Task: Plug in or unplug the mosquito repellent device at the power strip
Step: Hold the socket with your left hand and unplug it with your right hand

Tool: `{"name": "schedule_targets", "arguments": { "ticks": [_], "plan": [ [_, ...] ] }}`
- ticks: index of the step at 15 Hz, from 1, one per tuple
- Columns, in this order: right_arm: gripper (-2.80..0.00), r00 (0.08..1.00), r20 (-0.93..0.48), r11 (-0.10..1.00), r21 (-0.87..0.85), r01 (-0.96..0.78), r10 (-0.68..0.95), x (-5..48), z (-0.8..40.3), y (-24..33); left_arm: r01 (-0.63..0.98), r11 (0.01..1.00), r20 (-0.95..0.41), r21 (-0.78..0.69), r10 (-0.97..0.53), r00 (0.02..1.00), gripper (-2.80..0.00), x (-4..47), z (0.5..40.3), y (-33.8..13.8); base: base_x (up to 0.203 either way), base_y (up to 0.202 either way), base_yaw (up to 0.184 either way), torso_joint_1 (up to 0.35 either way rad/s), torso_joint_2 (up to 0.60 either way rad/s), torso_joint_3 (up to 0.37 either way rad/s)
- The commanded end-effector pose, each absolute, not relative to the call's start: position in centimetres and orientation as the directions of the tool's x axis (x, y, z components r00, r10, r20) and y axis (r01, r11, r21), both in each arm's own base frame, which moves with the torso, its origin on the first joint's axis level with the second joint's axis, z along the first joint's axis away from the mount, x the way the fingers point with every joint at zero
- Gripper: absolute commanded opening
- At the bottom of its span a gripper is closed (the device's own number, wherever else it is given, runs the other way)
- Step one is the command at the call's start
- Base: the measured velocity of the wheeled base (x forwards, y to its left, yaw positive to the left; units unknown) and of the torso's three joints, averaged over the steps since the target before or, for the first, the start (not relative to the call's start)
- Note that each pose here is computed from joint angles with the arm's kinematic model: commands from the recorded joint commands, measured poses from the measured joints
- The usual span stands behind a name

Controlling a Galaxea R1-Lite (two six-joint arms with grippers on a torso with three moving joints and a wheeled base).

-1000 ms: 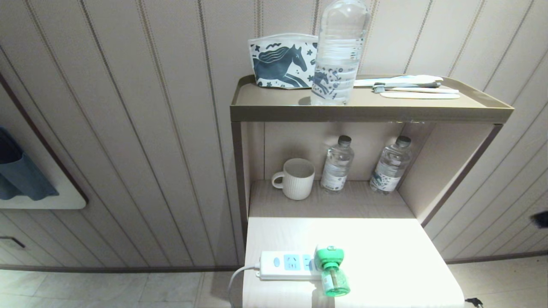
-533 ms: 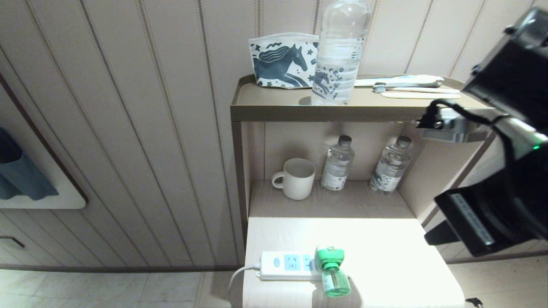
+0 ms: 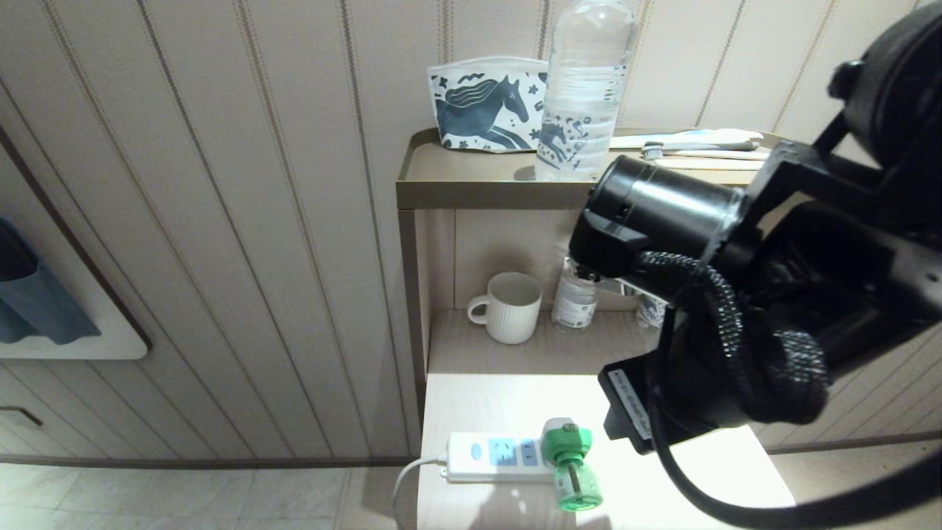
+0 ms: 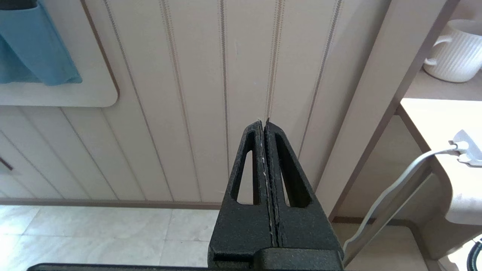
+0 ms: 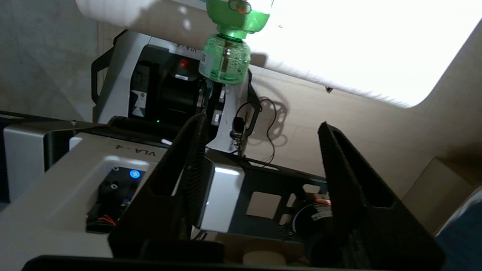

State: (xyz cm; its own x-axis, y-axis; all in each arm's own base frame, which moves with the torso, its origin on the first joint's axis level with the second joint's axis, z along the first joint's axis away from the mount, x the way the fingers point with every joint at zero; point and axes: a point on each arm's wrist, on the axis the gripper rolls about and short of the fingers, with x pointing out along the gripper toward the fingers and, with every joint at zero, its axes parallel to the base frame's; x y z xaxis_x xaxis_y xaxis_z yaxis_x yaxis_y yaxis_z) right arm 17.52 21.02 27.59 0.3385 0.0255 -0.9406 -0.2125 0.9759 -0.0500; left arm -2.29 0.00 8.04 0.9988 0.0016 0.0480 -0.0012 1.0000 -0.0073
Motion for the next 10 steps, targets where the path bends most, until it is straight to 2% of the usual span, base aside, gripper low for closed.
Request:
{"name": "schedule_targets", "arguments": {
  "ticks": [1,5,10],
  "plan": [
    [0.0,0.286,-0.958,0.984,-0.058,-0.17,-0.007,18.9,25.6,22.6,-0.001,1.0,0.048,-0.008,0.002,0.999,-2.8,-2.3,8.1,0.0,0.0,0.0,0.0,0.0,0.0,0.0],
    [0.0,0.146,-0.978,0.986,0.135,-0.099,0.149,21.6,24.4,22.8,-0.003,1.0,0.048,-0.009,0.003,0.999,-2.8,-2.3,8.0,0.0,0.0,0.0,0.0,0.0,0.0,0.0],
    [0.0,0.122,-0.983,0.99,0.135,-0.033,0.138,24.3,22.6,22.1,-0.001,1.0,0.044,-0.009,0.002,0.999,-2.8,-2.3,8.0,0.0,0.0,0.0,0.0,0.0,0.0,0.0]
  ]
}}
